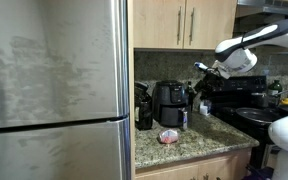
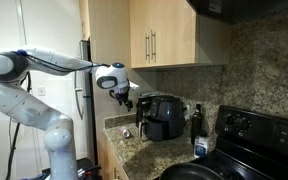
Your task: Put the can on the countertop, close the drawers and close the air fryer
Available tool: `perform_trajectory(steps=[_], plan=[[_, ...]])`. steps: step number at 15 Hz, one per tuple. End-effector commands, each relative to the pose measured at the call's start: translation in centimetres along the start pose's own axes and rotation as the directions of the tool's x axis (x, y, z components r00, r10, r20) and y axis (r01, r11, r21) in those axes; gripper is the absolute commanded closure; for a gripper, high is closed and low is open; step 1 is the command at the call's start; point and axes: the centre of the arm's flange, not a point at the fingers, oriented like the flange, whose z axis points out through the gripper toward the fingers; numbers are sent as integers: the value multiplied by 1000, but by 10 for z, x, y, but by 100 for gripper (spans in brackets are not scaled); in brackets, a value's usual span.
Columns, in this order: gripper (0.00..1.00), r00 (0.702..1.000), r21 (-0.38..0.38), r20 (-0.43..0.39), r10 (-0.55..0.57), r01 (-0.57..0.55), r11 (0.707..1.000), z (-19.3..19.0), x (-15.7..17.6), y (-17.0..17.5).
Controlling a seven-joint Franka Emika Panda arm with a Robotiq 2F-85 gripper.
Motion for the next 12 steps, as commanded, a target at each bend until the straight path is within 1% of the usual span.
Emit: perform_trajectory(steps=[1,3,4,5,6,7,8,9,10,11,12], plan=[[0,1000,-1,-13,11,-11,1000,13,-2,0],[0,999,1,-30,23,-23,1000,24,-5,-2],[0,994,37,-97,53,-49,998,36,-9,-6],[0,988,77,-126,92,-83,994,59,-13,-16],[0,982,119,-137,131,-115,986,79,-14,-26],[0,976,130,-153,152,-133,983,95,-15,-36],[0,971,179,-152,185,-157,971,110,-14,-47],[0,966,170,-157,204,-177,969,122,-16,-56],[0,968,130,-161,190,-170,977,134,-16,-61],[0,972,151,-160,171,-147,978,108,8,-58],[0,969,143,-170,178,-155,978,118,7,-61]])
